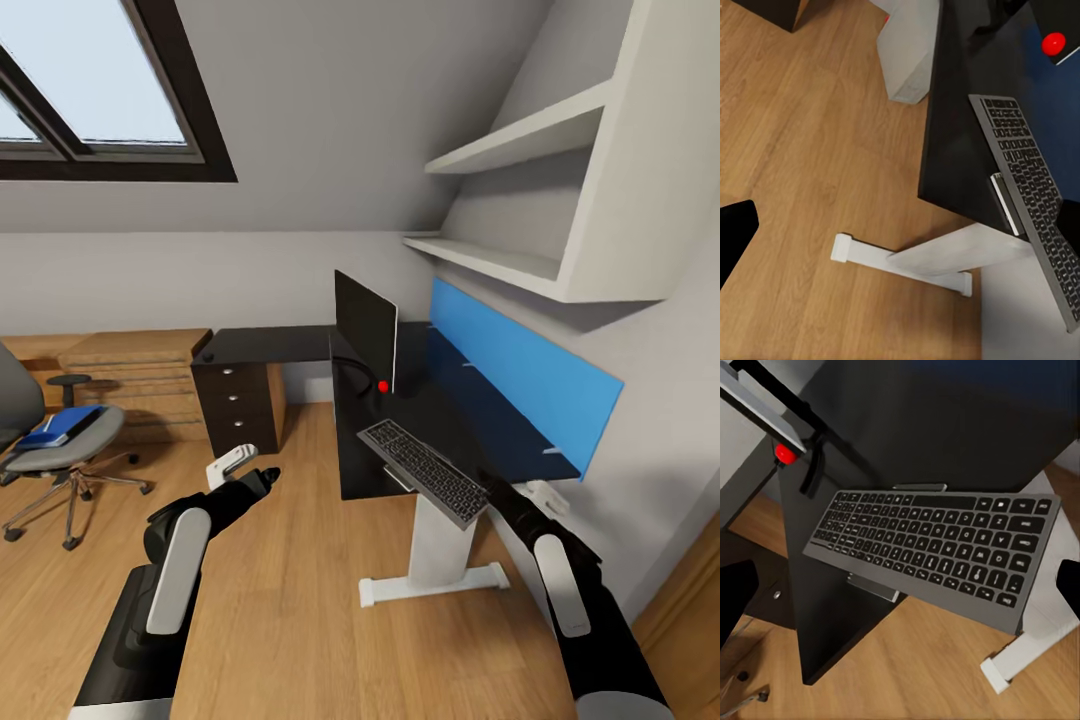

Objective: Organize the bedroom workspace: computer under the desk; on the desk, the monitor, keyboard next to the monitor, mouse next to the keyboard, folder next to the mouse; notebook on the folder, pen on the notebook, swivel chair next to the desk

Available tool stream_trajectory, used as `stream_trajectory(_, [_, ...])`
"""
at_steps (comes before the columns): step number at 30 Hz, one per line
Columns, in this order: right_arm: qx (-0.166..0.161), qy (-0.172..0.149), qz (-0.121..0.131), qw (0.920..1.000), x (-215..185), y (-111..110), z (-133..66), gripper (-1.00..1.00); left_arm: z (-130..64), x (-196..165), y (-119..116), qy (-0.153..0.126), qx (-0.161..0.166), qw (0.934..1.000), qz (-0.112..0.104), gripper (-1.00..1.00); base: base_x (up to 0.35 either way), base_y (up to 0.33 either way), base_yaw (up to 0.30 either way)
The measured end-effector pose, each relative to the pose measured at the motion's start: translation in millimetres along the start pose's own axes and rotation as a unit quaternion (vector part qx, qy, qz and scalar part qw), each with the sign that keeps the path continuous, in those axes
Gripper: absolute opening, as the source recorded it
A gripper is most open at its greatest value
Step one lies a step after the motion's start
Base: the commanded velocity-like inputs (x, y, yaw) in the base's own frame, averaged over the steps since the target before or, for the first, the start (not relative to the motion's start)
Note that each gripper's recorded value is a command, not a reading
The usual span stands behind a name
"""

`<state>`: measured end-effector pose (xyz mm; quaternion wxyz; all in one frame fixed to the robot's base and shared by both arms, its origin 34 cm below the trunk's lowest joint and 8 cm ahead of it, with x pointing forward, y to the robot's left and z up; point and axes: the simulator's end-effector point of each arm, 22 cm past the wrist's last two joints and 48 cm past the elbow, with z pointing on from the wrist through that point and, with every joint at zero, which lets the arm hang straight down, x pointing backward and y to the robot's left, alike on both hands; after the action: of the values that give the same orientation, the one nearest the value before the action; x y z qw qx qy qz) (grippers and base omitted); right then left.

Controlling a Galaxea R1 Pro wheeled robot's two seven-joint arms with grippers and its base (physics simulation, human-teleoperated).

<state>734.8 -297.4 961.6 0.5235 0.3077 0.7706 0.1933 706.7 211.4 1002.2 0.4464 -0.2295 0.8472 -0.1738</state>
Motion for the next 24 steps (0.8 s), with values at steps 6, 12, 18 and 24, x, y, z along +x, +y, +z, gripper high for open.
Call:
stream_trajectory(6, [0.047, 0.017, 0.020, 0.9985, 13.3, -58.6, 8.7, 1.00, 5.0, 4.1, 4.0, 0.000, 0.000, 1.0000, -0.001, 1.00, 0.000, 0.000, 0.000])
stream_trajectory(12, [0.061, 0.041, 0.069, 0.9949, 26.0, -110.4, 16.5, 1.00, 9.9, 8.7, 7.8, 0.000, 0.000, 1.0000, -0.001, 1.00, 0.000, 0.000, 0.000])
stream_trajectory(18, [0.078, 0.076, 0.119, 0.9869, 42.5, -155.1, 32.3, 1.00, 15.0, 14.0, 11.5, 0.000, -0.001, 1.0000, -0.001, 1.00, 0.000, 0.000, 0.000])
stream_trajectory(24, [0.058, 0.091, 0.160, 0.9811, 40.3, -168.9, 51.5, 1.00, 20.1, 19.3, 15.5, 0.000, -0.001, 1.0000, -0.001, 1.00, 0.000, 0.000, 0.000])
